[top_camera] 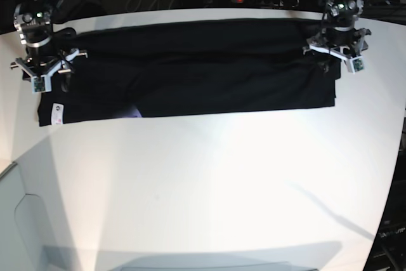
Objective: Fold the T-shirt properly
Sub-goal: 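Grasp the band's end with the left gripper and lift it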
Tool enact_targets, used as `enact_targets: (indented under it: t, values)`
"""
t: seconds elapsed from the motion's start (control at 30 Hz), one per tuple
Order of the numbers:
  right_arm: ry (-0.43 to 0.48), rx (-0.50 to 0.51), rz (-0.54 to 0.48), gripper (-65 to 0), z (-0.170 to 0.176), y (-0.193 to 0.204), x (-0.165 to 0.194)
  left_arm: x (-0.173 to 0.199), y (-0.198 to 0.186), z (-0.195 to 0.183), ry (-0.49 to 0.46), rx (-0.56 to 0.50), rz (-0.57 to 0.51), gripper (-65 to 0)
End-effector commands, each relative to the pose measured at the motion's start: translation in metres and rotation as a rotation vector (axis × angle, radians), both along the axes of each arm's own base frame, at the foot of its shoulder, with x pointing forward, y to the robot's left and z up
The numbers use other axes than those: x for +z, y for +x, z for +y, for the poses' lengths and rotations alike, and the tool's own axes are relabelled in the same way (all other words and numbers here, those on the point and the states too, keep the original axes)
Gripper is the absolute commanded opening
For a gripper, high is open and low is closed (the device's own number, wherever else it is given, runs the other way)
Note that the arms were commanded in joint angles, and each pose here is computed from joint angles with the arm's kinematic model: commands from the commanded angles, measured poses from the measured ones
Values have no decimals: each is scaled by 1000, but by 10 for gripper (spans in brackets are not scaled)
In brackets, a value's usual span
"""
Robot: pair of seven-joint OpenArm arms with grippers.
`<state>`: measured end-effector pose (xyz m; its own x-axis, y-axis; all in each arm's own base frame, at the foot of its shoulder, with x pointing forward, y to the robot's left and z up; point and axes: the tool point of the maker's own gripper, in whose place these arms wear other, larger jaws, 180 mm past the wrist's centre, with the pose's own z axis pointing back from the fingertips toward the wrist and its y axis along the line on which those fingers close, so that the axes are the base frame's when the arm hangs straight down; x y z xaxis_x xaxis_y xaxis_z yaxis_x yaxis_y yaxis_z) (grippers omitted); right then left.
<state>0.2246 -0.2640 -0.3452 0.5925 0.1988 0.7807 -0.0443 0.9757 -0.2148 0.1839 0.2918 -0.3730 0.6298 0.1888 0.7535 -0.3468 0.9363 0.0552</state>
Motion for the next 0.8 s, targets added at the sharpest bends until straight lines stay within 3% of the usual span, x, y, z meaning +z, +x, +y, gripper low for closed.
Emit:
enact_targets:
  t: [0.0,0.17,0.4,0.6,0.67,0.77]
  values:
    - [-4,19,-40,-320,1,5,10,4,2,5,17,5,-19,-228]
    - [-4,19,-40,-320,1,5,10,-21,-10,11,-7,35,41,-227]
    - [-3,21,-40,-320,1,5,10,-37,-10,10,-148,75,34,-227]
    - [4,46,-38,-321,10,8,9,-50,-19,13,-165,93,69,-230]
    - [5,46,-38,-322,10,8,8,-50,-19,12,-166,93,71,-264]
    - [5,46,-38,-323,10,8,8,-51,-20,12,-169,98,70,-408]
